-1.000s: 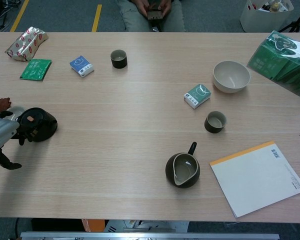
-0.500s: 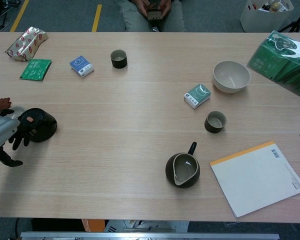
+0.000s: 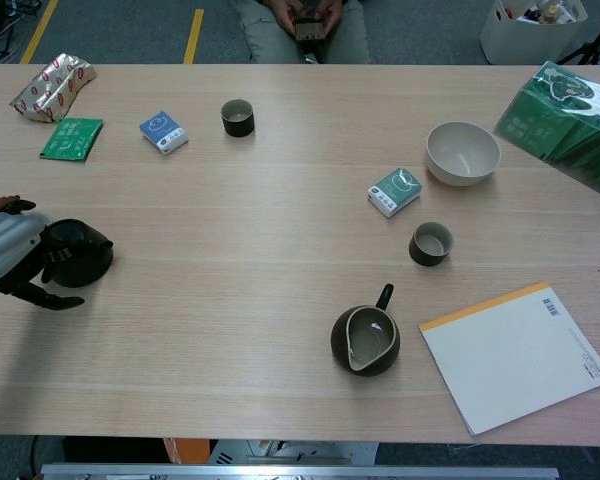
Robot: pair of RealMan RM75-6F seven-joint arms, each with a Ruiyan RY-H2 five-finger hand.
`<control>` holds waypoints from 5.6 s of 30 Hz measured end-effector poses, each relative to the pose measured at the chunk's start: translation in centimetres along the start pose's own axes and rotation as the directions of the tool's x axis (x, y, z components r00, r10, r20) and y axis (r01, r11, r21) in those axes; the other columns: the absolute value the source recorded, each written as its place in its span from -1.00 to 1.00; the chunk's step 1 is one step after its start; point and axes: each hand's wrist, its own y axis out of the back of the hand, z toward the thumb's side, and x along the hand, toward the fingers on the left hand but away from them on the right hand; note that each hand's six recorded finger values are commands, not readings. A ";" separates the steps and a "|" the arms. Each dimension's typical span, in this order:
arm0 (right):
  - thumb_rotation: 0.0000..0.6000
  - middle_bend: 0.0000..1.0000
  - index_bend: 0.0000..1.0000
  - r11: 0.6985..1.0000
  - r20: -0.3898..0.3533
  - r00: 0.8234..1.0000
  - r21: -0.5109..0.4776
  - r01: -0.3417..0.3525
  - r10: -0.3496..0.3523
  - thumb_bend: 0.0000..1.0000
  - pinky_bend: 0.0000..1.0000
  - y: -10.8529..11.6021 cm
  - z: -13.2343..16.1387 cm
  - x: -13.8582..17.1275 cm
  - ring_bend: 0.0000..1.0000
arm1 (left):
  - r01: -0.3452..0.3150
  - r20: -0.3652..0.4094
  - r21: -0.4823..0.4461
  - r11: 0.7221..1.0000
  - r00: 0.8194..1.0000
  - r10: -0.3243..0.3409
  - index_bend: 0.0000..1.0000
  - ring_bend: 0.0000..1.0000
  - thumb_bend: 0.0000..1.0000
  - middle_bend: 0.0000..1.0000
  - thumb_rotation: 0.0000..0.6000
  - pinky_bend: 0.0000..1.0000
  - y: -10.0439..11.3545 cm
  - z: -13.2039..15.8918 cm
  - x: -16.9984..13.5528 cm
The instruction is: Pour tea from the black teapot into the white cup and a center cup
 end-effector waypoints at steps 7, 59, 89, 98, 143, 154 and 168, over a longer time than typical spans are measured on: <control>1.00 -0.23 -0.11 1.000 0.001 1.000 0.000 -0.003 0.003 -1.00 -0.30 -0.1 0.1 -0.1 -0.41 | -0.032 -0.016 -0.064 0.997 0.999 0.031 0.56 0.42 -0.91 0.76 -0.75 -0.90 0.9 -0.8 0.7; 1.00 -0.23 -0.11 1.000 0.012 1.000 0.006 0.004 -0.004 -1.00 -0.30 0.1 0.4 0.5 -0.41 | -0.346 -0.091 -0.207 0.915 0.938 0.335 0.93 0.70 -0.34 1.00 0.05 -0.86 6.2 -2.2 1.4; 1.00 -0.24 -0.11 0.963 -0.230 0.961 0.251 -0.094 0.154 -1.00 -0.30 -2.1 7.8 -3.0 -0.41 | -0.476 -0.007 -0.255 0.842 0.871 0.491 0.89 0.69 -0.34 1.00 0.80 -0.86 9.9 -1.0 -0.6; 1.00 -0.28 -0.18 0.928 -0.355 0.899 0.351 -0.127 0.258 -1.00 -0.30 -4.5 12.4 -4.5 -0.46 | -0.492 0.011 -0.287 0.822 0.856 0.516 0.89 0.69 -0.34 1.00 0.80 -0.86 10.9 -0.9 -1.4; 1.00 -0.53 -0.36 0.734 -0.324 0.805 0.652 -0.191 0.497 -1.00 -0.52 -18.7 19.7 -8.7 -0.73 | -0.459 0.011 -0.318 0.830 0.873 0.487 0.89 0.69 -0.34 0.99 0.92 -0.86 11.1 -2.0 -3.1; 1.00 -0.53 -0.36 0.703 -0.320 0.795 0.688 -0.179 0.515 -1.00 -0.52 -20.3 20.6 -9.0 -0.73 | -0.458 0.008 -0.325 0.827 0.874 0.486 0.89 0.69 -0.34 0.99 0.92 -0.86 11.1 -2.3 -3.1; 1.00 -0.53 -0.36 0.678 -0.305 0.793 0.714 -0.177 0.528 -1.00 -0.52 -21.5 21.2 -9.4 -0.73 | -0.457 0.000 -0.331 0.825 0.875 0.485 0.89 0.69 -0.34 0.99 0.93 -0.86 11.0 -2.8 -3.3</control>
